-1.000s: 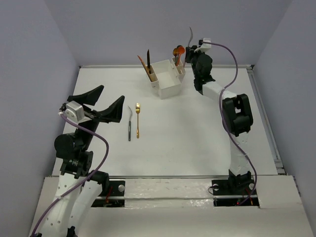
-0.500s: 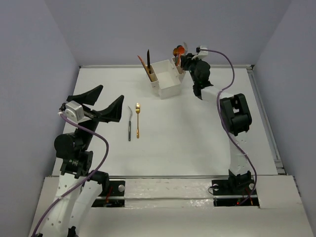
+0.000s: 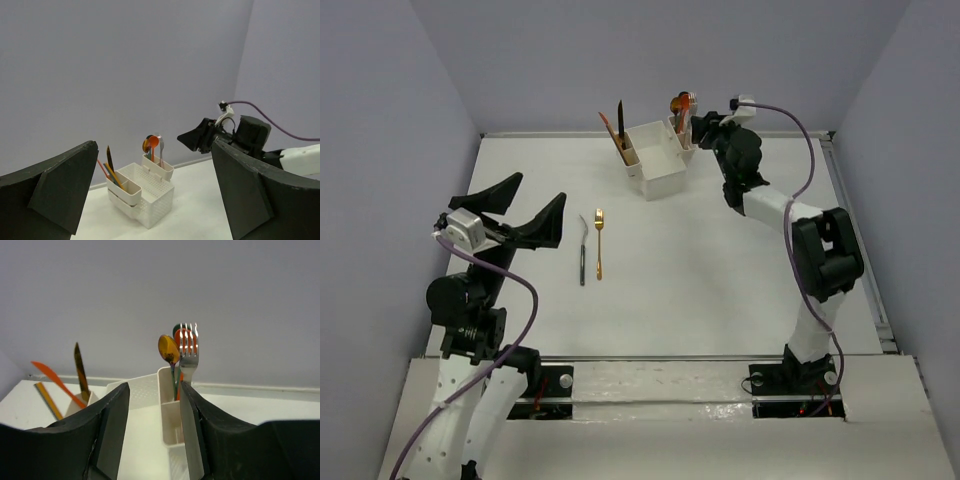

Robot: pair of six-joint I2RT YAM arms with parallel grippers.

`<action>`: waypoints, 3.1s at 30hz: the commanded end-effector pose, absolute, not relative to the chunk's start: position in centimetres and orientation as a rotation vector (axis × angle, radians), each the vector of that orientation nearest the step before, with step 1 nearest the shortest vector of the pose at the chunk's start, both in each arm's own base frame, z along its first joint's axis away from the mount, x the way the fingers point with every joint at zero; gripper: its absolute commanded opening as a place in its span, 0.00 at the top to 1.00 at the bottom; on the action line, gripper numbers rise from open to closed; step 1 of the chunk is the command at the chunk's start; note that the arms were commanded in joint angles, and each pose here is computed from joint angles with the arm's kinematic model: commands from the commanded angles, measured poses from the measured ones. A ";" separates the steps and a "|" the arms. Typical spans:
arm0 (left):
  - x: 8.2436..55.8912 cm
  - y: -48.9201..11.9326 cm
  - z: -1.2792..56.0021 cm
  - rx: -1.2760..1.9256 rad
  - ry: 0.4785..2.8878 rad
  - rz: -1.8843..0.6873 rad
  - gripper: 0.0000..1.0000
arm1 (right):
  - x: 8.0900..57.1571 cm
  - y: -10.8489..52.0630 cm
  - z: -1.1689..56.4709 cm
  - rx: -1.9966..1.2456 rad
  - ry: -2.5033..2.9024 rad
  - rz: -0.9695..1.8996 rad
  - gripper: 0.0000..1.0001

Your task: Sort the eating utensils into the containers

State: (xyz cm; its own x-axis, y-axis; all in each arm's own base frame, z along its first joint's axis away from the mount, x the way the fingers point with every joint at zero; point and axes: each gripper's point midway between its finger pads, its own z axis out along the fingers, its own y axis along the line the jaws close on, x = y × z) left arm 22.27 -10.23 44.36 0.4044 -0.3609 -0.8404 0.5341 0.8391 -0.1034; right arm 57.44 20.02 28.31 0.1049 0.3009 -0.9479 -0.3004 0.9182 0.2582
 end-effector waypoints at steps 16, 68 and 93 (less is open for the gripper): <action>20.6 -10.5 46.6 0.228 0.922 -0.588 0.01 | 37.7 37.9 13.7 -0.403 2.085 0.428 0.39; 20.0 -10.4 46.9 0.231 0.907 -0.590 0.01 | 36.2 37.2 -3.2 -0.704 2.405 -0.101 0.81; 20.0 -11.1 46.6 0.261 0.913 -0.607 0.01 | 47.4 28.7 32.1 -0.080 1.509 0.422 1.00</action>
